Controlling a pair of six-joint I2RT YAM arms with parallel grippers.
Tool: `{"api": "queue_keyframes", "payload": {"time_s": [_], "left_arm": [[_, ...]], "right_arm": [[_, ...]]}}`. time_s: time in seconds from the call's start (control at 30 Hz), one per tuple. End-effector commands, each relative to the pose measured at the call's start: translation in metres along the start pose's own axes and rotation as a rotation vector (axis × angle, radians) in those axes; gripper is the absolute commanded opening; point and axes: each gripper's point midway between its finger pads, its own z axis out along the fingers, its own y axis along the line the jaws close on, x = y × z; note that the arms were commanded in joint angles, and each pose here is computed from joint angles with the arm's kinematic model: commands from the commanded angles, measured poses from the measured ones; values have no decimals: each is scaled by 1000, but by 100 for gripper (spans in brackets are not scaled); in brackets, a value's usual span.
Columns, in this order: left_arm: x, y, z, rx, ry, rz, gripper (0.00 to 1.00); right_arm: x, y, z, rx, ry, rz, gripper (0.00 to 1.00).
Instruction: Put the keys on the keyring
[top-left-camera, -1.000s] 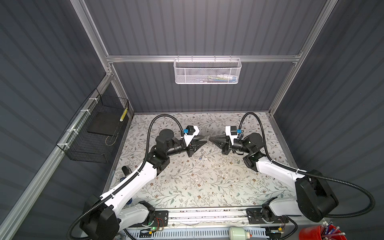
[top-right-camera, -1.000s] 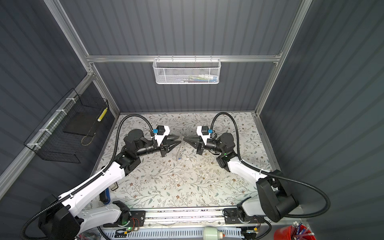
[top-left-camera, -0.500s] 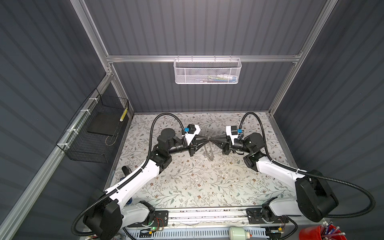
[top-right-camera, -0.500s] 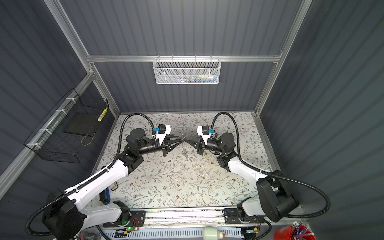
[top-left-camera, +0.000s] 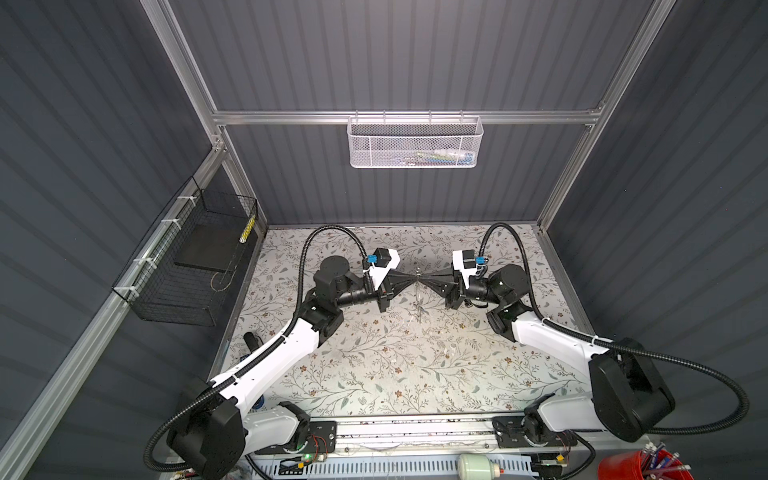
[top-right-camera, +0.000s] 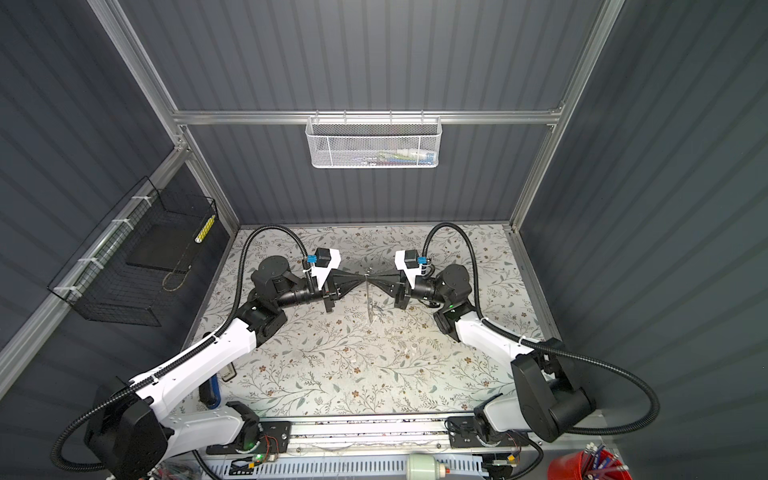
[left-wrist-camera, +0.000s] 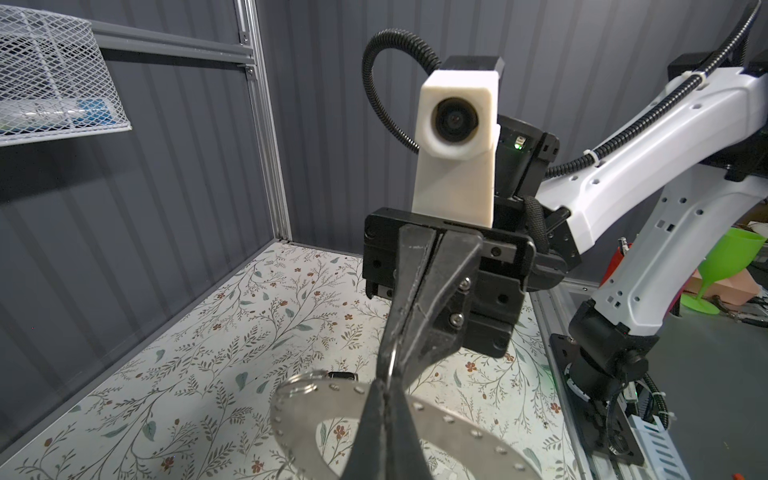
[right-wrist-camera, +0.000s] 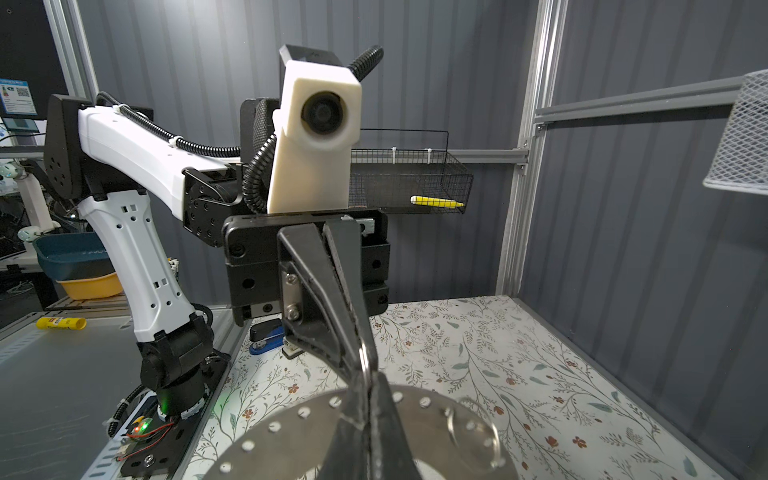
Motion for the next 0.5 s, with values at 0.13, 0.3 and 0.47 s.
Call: {"api": "queue_keyframes", "payload": {"time_s": [0.13, 0.3, 0.47], "left_arm": [[-2, 7, 1, -32, 41, 66, 0], [6, 18, -2, -88, 156, 141, 0], [11, 27, -1, -110, 240, 188, 0]], "right_arm": [[-13, -8, -1, 57, -24, -45, 32], [-15, -43, -26, 299, 8, 57, 44], [-2, -59, -53, 521, 142, 92, 49]]}}
